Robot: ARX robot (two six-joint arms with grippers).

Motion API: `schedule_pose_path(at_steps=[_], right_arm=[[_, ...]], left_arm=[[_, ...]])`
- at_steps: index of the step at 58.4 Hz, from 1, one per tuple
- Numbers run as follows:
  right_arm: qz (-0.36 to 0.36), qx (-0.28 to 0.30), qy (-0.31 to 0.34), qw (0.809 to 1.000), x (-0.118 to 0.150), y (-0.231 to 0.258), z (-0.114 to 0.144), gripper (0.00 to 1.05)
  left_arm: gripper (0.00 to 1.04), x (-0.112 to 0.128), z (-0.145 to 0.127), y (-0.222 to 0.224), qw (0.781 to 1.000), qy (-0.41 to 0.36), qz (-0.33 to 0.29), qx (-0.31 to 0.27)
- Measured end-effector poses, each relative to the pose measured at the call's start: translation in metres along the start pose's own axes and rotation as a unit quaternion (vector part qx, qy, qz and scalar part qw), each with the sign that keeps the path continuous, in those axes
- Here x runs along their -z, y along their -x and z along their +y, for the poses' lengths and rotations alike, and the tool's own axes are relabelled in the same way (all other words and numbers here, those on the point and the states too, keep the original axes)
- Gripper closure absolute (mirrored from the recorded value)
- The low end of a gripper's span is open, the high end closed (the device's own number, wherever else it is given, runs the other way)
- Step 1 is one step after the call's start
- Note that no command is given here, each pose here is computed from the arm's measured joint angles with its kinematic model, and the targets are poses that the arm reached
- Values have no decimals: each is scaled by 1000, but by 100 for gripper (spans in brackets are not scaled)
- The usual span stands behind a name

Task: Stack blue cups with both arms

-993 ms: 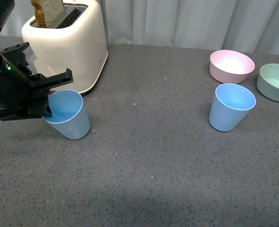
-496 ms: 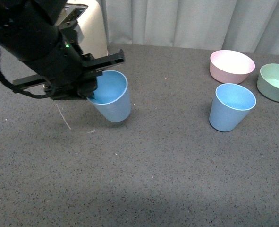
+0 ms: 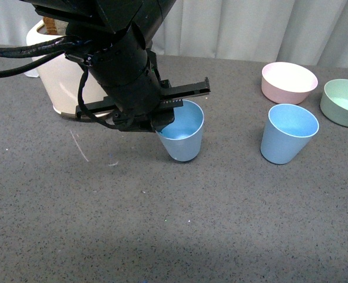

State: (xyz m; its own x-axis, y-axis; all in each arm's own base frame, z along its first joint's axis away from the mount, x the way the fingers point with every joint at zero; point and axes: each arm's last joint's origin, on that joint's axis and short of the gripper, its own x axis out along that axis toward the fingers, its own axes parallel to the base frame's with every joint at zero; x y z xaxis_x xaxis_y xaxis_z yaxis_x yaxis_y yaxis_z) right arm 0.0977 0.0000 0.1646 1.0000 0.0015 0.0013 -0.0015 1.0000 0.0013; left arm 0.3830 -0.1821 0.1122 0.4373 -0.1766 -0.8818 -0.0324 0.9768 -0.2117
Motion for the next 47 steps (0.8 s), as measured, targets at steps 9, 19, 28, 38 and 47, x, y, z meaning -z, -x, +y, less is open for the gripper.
schedule_pose_path(at_steps=[9,19,28,38,47], right_arm=[[0,0,0,1000,0,0,0,10],[0,0,0,1000,0,0,0,10],[0,0,0,1000,0,0,0,10],[0,0,0,1000,0,0,0,10],[0,0,0,1000,0,0,0,10]], left_arm=[[101,-2,-5,-3,1000,0,0,0],[89,-1,-10,-2,1000,1,5,8],[60,-2,-13,2,1000,11,7,23],[30,-12,-16,22,998,27,-33,42],[8,-16,-16,36,994,14,-105,35]])
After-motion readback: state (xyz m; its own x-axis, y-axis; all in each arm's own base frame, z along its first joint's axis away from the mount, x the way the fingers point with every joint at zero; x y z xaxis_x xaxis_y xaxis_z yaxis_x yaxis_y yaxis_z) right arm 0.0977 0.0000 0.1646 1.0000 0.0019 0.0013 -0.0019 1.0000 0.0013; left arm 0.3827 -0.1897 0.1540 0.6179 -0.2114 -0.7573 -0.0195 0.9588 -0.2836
